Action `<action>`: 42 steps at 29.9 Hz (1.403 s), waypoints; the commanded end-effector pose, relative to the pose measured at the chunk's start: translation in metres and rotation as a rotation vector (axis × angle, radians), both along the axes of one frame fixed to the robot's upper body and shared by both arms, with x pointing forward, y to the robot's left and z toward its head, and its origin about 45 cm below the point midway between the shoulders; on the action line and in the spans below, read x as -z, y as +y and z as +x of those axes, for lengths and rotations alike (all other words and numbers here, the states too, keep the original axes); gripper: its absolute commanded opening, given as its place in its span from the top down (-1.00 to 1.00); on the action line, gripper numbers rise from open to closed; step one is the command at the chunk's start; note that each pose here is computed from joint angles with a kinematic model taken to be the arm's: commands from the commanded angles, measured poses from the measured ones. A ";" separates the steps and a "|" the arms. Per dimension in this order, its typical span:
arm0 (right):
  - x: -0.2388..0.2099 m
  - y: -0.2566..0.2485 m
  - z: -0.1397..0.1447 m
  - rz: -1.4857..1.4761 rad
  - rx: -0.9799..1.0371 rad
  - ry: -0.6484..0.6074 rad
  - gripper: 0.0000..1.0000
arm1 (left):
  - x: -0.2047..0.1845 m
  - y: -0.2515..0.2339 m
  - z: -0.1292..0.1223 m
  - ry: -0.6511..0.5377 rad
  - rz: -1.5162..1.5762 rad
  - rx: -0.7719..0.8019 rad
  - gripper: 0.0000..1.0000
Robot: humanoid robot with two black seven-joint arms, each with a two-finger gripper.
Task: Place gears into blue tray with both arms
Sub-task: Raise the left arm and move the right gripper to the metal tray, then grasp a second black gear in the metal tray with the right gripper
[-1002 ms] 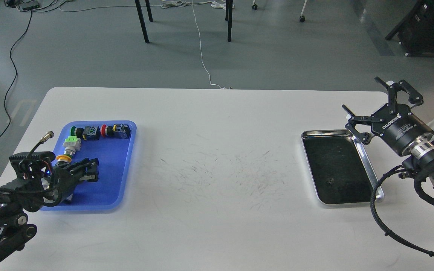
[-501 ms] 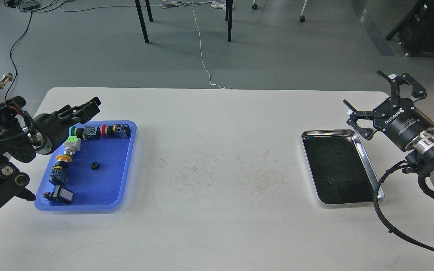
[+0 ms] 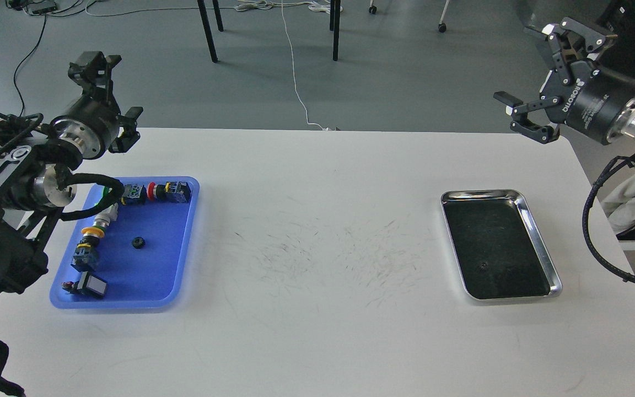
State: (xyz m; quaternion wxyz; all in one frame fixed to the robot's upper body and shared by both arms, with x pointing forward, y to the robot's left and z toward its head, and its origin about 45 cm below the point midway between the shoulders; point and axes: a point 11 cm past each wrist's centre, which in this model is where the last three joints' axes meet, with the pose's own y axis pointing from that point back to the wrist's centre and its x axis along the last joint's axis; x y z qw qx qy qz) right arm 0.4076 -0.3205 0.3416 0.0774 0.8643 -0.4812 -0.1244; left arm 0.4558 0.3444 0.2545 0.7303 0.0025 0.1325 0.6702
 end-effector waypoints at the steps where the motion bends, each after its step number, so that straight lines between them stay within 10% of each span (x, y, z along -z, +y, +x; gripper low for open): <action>1: 0.003 0.024 -0.009 -0.356 -0.147 -0.005 -0.96 | -0.006 -0.006 0.004 -0.032 -0.128 0.005 -0.98; 17: 0.113 -0.030 -0.113 -1.272 -0.576 0.080 -0.96 | -0.009 0.003 0.012 -0.057 -0.347 -0.046 -0.98; 42: 0.189 -0.009 -0.117 -1.328 -0.725 0.132 -0.81 | -0.004 -0.002 0.011 -0.050 -0.307 -0.036 -0.98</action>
